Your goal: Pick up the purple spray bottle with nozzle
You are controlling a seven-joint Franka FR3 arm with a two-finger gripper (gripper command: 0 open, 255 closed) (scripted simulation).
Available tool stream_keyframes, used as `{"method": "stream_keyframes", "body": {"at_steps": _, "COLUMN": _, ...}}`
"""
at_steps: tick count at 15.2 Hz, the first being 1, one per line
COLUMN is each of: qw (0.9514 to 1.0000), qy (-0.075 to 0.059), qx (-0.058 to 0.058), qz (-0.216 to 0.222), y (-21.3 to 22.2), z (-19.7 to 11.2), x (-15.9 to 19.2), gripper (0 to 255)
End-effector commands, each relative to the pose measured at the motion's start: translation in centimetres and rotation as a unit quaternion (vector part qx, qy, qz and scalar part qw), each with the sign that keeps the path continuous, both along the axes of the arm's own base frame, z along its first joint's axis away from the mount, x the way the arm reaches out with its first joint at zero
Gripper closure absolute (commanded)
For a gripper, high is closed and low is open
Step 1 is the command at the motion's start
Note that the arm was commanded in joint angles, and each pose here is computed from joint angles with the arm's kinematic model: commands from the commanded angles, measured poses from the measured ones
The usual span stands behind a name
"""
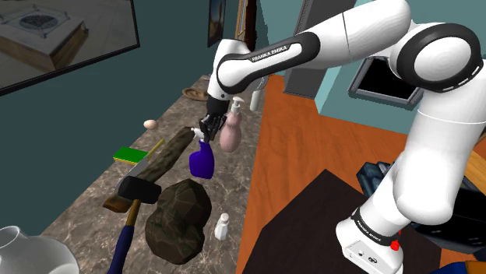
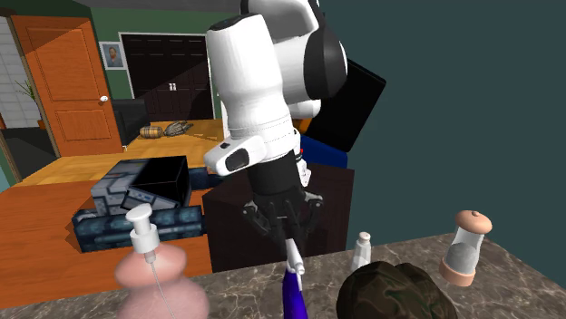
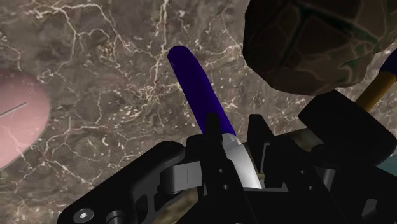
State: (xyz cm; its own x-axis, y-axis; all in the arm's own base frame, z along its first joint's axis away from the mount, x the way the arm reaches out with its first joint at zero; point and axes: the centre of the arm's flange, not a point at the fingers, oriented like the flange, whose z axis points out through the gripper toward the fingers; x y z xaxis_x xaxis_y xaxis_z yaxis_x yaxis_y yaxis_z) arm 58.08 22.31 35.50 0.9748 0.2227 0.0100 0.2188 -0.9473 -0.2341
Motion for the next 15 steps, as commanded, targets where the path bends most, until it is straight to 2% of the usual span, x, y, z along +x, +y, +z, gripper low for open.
{"method": "stream_keyframes", "body": {"at_steps": 1, "qw": 1.0000, "qy": 0.000, "qx": 0.000, "qz": 0.000, "y": 0.0, "z": 1.0, "x": 0.0, "gripper": 255}}
{"method": "stream_keyframes", "body": {"at_steps": 13, "qw": 1.0000, "qy": 0.000, "qx": 0.000, "qz": 0.000, "y": 0.0, "z": 7.3, "x": 0.0, "gripper": 255}}
{"method": "stream_keyframes", "body": {"at_steps": 15, "qw": 1.0000, "qy": 0.000, "qx": 0.000, "qz": 0.000, "y": 0.0, "z": 7.4, "x": 0.0, "gripper": 255}}
